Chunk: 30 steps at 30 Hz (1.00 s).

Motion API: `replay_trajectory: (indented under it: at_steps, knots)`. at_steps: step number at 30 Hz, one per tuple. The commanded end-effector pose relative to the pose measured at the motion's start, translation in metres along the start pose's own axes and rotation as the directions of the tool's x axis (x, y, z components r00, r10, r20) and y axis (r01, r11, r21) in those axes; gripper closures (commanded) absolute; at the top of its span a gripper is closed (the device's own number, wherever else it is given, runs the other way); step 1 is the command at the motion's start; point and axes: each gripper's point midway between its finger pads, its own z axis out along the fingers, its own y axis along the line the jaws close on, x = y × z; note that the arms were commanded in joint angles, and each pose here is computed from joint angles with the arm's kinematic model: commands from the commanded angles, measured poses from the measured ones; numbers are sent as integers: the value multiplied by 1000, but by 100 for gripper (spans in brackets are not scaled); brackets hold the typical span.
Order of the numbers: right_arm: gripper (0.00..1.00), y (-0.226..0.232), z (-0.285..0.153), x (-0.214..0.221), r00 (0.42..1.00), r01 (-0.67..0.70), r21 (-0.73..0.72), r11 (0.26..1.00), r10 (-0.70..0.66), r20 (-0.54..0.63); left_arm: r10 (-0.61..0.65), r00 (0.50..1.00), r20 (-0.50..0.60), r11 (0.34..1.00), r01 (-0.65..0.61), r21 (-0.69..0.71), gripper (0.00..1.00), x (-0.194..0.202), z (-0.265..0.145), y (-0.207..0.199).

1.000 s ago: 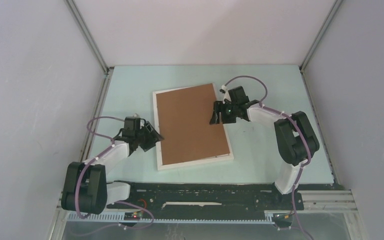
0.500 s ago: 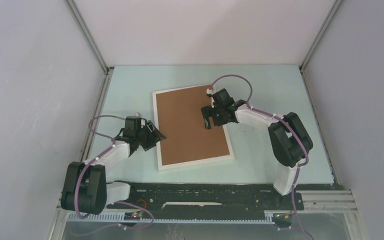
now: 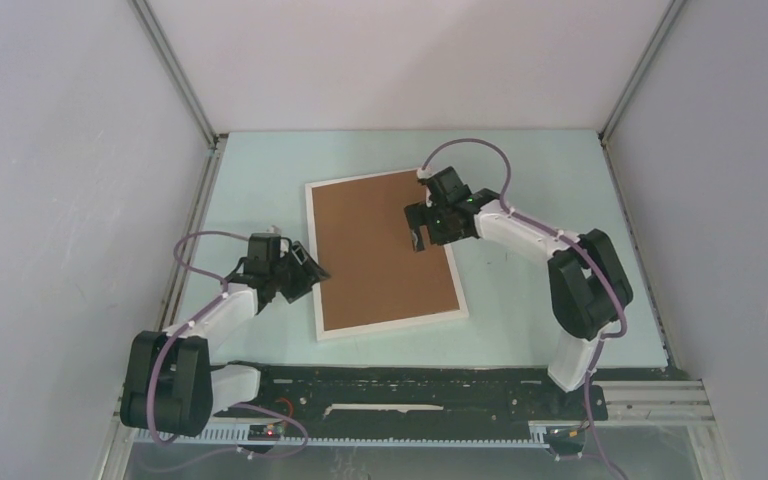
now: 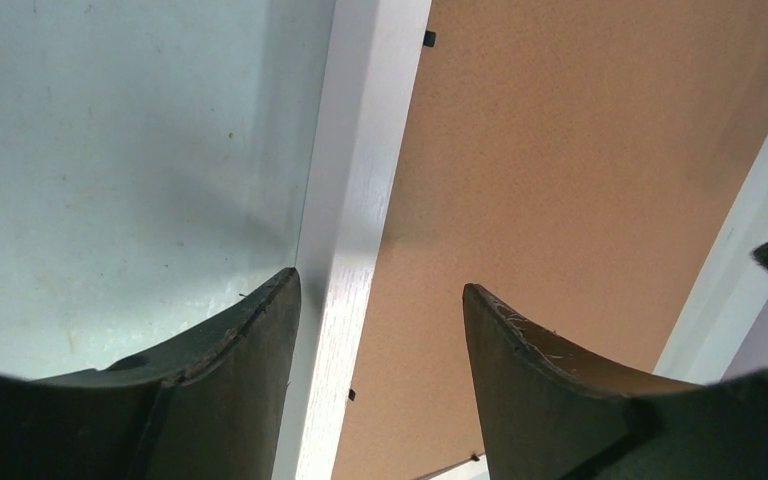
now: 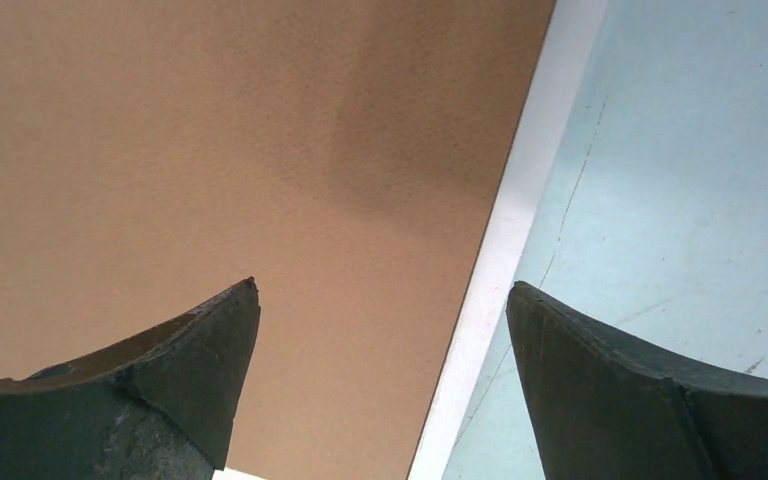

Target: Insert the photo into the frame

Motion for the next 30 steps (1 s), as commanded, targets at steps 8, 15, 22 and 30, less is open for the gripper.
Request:
replay_trajectory:
  at_steps: [8,15,22,30]
  knots:
    - [7,5,5,-36,975,-182,-366,913,215,53,26,1000,14,999,-27,31,34,-8,-2,-8]
    - [17,15,32,-35,970,-221,-397,891,244,7,22,1000,-7,999,-21,47,34,-7,3,-12]
    - [16,29,26,-28,976,-203,-420,884,217,-13,26,1000,-7,998,-26,50,34,-8,2,-13]
    - [15,10,-2,-29,972,-213,-392,895,237,11,24,1000,-11,999,-24,46,34,-6,2,-11]
